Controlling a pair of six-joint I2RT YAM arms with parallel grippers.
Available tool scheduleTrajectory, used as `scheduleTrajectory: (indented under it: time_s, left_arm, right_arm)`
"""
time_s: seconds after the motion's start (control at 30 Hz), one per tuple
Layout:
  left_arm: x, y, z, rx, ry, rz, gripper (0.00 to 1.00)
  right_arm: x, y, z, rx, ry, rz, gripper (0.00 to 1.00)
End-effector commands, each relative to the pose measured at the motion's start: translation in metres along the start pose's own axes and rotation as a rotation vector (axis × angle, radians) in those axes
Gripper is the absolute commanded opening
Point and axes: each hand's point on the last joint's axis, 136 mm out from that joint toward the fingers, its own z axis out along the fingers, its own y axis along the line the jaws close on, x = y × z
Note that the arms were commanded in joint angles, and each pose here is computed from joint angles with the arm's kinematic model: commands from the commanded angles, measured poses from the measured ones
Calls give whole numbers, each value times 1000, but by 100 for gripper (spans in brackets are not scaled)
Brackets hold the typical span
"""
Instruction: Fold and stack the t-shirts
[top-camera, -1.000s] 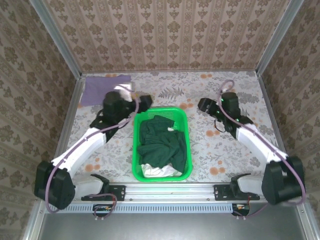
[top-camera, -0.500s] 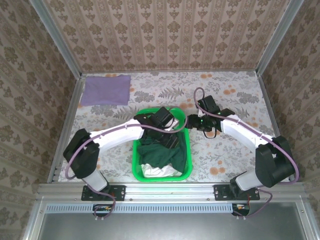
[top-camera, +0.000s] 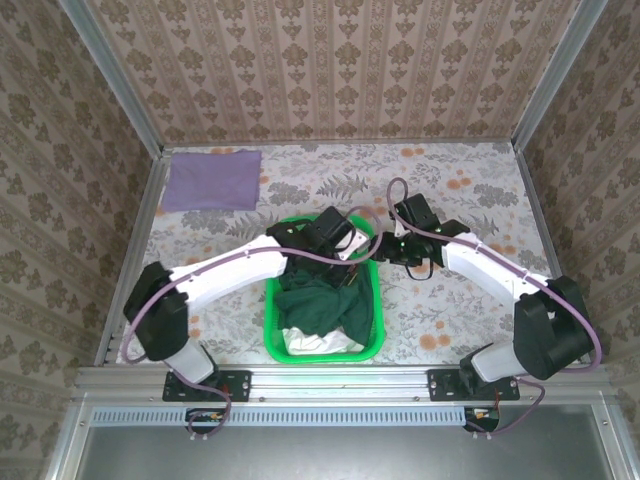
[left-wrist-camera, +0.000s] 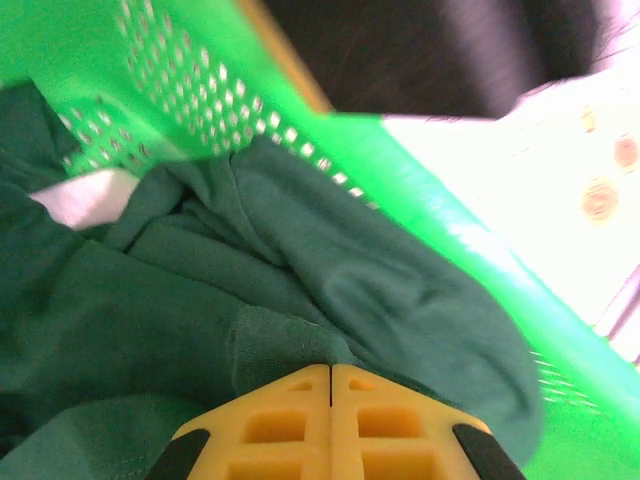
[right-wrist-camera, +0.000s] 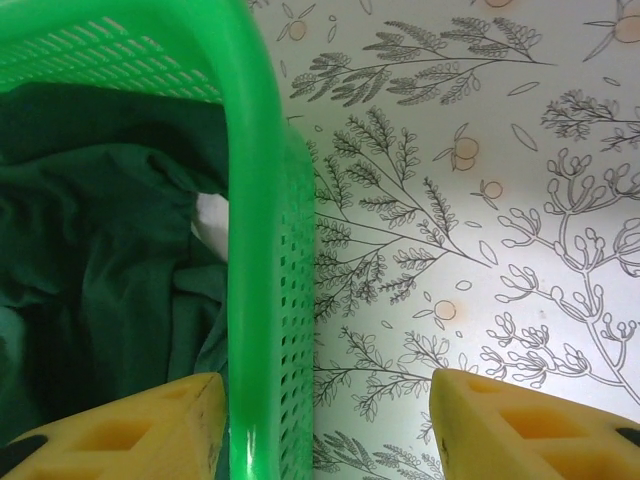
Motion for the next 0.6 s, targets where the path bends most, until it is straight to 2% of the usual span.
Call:
scheduleTrajectory:
  time_s: [0.0,0.2,0.27,0.33,0.43,0.57]
  left_arm:
    - [-41,-25,-56,55,-202,59,0]
    - [-65,-29,-125,12,-414,84,0]
    - [-75,-28,-157,-21,-505,86,0]
    - [-87,-30,-197,-47,-608,85,0]
    - [-105,-39,-265,-53,-765,90,0]
    - [-123,-42,-354,-114,-982,111,0]
  right_arm:
    - [11,2,6,-10,52,4,57]
    - [11,8,13,-43,63,14,44]
    - [9,9,15,-46,63,18,35]
    - [7,8,19,-34,63,21,26]
    - [1,5,23,-15,48,24,21]
    - [-12,-1,23,41,4,34,6]
